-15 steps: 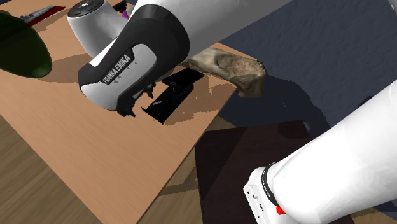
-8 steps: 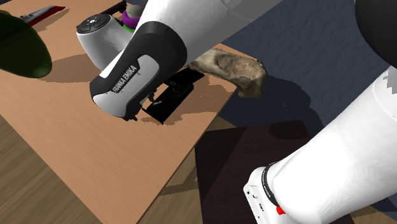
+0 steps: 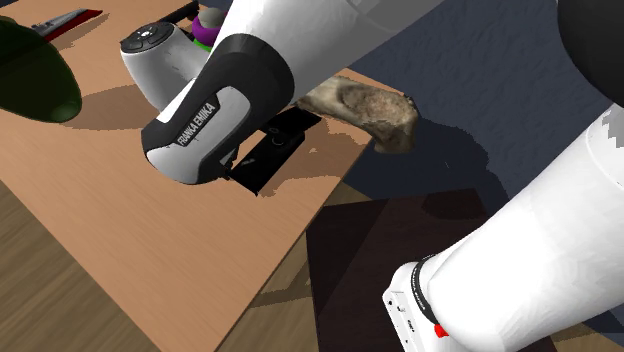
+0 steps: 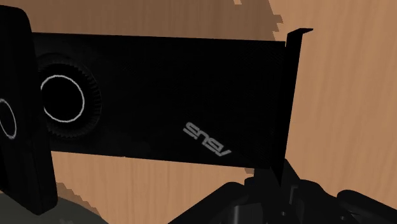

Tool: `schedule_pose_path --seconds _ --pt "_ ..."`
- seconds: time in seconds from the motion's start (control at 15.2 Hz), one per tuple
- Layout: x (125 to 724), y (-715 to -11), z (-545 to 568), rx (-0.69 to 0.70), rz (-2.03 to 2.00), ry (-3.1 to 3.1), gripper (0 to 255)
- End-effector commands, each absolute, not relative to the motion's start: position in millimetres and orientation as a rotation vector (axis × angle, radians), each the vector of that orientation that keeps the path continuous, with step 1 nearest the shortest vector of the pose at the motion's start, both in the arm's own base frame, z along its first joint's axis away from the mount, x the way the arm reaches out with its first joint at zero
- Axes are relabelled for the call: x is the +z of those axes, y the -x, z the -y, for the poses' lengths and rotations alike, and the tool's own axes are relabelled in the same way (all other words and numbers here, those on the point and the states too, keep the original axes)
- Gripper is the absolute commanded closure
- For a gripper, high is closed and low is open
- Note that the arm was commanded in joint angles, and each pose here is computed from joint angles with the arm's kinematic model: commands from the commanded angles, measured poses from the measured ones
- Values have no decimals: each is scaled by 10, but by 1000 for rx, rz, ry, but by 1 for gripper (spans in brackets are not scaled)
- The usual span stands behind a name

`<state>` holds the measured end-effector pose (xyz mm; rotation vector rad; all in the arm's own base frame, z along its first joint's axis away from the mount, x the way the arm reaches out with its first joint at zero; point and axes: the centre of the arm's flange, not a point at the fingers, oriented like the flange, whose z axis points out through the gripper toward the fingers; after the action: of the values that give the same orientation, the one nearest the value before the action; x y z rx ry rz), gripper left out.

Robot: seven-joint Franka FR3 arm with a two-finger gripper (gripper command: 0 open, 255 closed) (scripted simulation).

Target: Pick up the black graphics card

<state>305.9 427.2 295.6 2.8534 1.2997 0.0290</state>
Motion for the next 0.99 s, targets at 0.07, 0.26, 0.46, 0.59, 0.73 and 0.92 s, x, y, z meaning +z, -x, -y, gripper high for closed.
schedule_pose_path --seconds 0.07,0.26,0.46,0.59,0.73,0.92 --pt "2953 -3056 -4272 28 -1300 -2853 255" --pt "3111 -3056 -4272 28 -1300 -2853 255" --pt "3269 -3056 -4272 28 -1300 -2853 255" --pt "3375 -3056 -4272 28 -1300 -2853 255" --pt "3481 -3056 -4272 28 -1300 -2853 255" --pt "3639 -3056 -4272 28 -1300 -2853 255"
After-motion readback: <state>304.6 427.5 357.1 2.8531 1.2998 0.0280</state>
